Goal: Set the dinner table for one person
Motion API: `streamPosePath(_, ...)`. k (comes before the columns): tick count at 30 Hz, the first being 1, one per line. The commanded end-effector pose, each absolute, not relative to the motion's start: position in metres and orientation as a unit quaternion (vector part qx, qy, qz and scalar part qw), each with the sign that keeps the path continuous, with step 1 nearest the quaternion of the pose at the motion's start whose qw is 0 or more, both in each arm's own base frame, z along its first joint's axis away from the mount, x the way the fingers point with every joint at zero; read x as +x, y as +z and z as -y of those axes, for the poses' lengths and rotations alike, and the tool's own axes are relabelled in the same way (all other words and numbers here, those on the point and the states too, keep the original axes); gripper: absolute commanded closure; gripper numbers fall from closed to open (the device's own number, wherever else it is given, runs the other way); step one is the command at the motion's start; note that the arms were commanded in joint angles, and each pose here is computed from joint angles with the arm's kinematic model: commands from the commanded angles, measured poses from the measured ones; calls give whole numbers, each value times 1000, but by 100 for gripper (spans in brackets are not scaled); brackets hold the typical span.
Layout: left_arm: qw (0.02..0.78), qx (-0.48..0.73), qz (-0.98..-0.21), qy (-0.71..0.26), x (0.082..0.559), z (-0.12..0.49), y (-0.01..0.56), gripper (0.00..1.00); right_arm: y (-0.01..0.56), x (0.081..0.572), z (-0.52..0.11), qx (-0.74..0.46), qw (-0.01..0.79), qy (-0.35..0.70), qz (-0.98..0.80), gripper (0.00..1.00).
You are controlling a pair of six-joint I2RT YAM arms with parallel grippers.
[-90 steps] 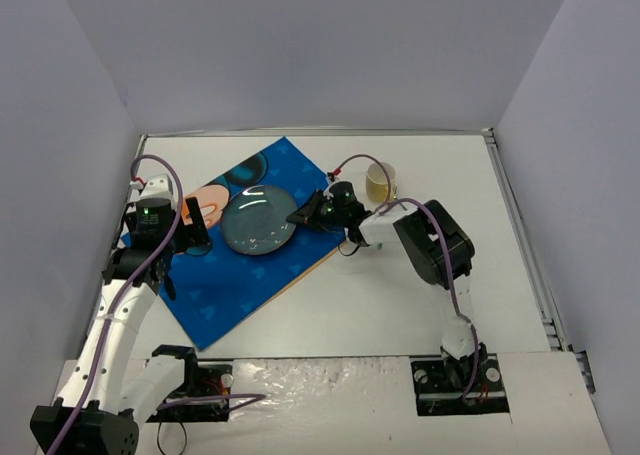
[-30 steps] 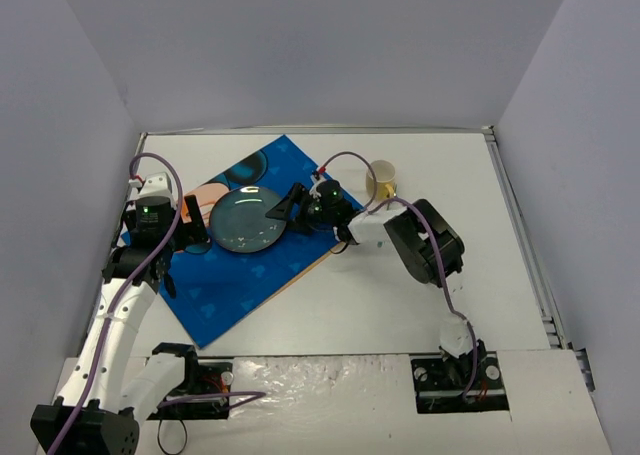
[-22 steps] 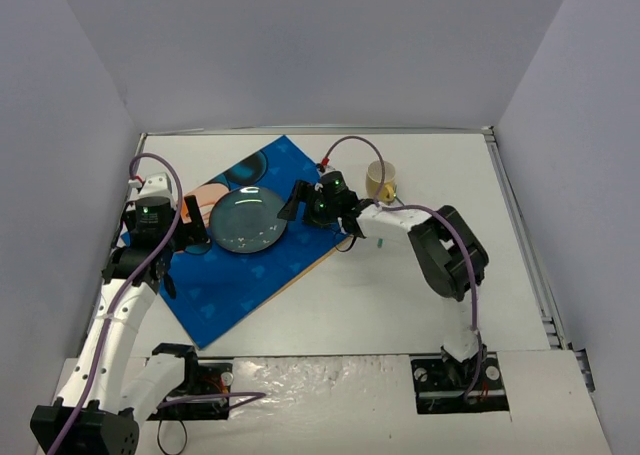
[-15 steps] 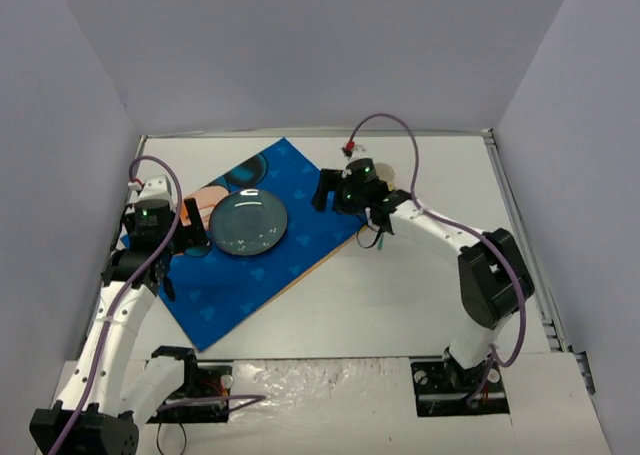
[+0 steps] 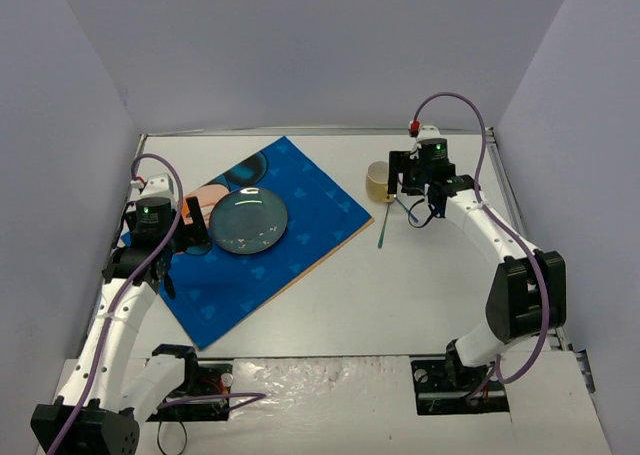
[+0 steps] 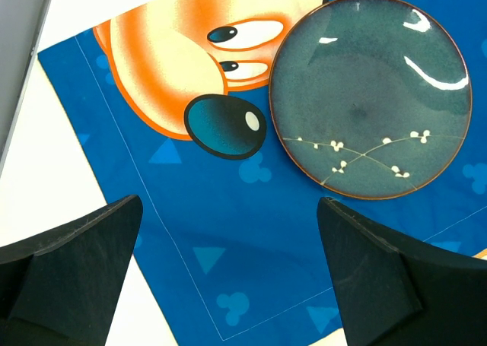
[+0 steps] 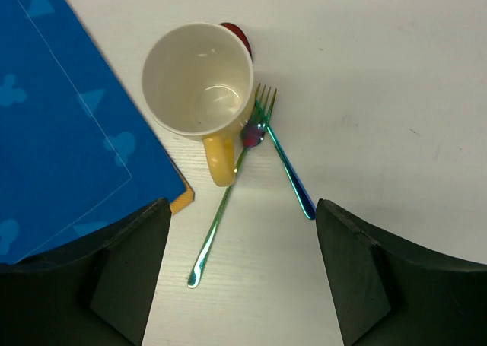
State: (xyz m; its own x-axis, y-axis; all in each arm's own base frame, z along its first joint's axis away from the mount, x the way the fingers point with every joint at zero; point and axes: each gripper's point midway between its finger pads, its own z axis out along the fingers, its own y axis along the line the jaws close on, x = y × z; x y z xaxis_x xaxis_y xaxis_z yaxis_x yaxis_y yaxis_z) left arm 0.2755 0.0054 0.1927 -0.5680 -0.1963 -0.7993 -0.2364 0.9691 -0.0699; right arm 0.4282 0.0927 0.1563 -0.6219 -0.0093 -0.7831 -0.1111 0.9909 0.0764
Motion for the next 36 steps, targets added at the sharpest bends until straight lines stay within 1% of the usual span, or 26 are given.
streamPosePath(1,472,-120,-873,20,285,-6,208,3,163,446,-104,-94,439,76,-891,30)
streamPosePath(11,471,-121,-874,23,285,-7,207,3,140,464,-119,-144,416,94,-893,41)
streamPosePath(14,470,-121,-874,25,284,-8,207,3,134,467,-118,-146,412,88,-895,48)
streamPosePath(21,469,-120,-875,23,286,-7,206,3,117,460,-119,-153,409,94,-895,53)
streamPosePath(27,467,-120,-876,24,286,-7,205,3,113,459,-119,-150,446,97,-877,61)
streamPosePath(36,468,-121,-875,24,285,-8,206,3,115,458,-120,-143,503,104,-846,64)
